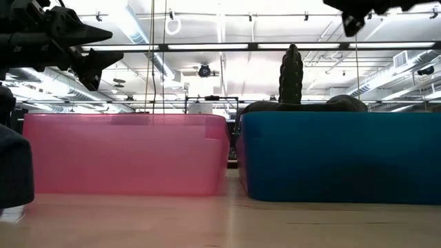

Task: Pick & Place hat
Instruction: Put the bottom blue cap into the red bin

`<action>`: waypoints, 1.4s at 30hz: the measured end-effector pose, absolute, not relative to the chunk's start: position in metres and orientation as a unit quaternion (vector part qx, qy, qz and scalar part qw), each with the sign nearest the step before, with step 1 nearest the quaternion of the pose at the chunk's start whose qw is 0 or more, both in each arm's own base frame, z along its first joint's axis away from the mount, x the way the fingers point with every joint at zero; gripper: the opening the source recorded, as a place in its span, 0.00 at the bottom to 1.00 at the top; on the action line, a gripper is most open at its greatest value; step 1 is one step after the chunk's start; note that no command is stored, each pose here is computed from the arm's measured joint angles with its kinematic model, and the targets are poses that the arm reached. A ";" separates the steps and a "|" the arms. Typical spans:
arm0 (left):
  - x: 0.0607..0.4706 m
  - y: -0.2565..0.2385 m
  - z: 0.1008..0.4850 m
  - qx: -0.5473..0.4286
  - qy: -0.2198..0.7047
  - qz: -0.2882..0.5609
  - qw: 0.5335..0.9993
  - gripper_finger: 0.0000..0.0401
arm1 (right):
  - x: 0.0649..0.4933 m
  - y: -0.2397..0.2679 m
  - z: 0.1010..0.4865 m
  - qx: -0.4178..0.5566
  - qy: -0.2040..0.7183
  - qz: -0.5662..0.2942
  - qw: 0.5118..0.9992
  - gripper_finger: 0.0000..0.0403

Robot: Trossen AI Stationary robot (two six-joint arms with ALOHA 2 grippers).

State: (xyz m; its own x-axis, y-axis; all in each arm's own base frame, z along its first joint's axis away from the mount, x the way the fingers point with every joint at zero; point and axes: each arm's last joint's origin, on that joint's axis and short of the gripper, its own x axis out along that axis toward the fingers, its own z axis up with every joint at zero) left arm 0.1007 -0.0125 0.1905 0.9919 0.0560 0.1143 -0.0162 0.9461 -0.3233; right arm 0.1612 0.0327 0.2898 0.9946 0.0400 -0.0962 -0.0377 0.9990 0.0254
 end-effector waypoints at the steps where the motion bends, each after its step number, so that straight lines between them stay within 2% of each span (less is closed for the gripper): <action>1: 0.101 -0.012 0.191 -0.163 -0.062 0.020 0.984 0.55 | 0.156 0.031 0.285 0.013 0.031 0.019 0.999 0.10; 7: 0.101 -0.012 0.191 -0.168 -0.067 0.033 0.983 0.55 | 0.123 0.024 0.259 0.013 -0.064 0.025 0.998 0.10; 12: 0.100 -0.011 0.195 -0.157 -0.087 0.039 0.983 0.55 | 0.105 0.020 0.241 0.014 -0.096 0.028 0.995 0.10; 21: 0.100 -0.009 0.195 -0.161 -0.095 0.081 0.979 0.55 | 0.079 0.017 0.230 0.006 -0.189 0.075 0.979 0.10; 31: 0.099 -0.007 0.200 -0.168 -0.120 0.096 0.974 0.55 | 0.088 0.012 0.205 0.008 -0.197 0.051 0.979 0.10; 36: 0.100 -0.007 0.199 -0.170 -0.115 0.097 0.974 0.55 | 0.091 0.009 0.198 0.005 -0.161 0.046 0.986 0.10; 42: 0.102 -0.009 0.200 -0.170 -0.115 0.083 0.975 0.55 | 0.095 0.009 0.183 -0.050 -0.084 0.047 0.994 0.10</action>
State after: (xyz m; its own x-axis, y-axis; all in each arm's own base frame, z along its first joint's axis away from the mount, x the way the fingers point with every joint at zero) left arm 0.1017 -0.0086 0.1996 0.9598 0.2003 0.1964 -0.1220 0.9284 -0.3509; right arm 0.0950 0.0092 0.1832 0.9815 0.1021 0.1618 -0.0854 0.9905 -0.1074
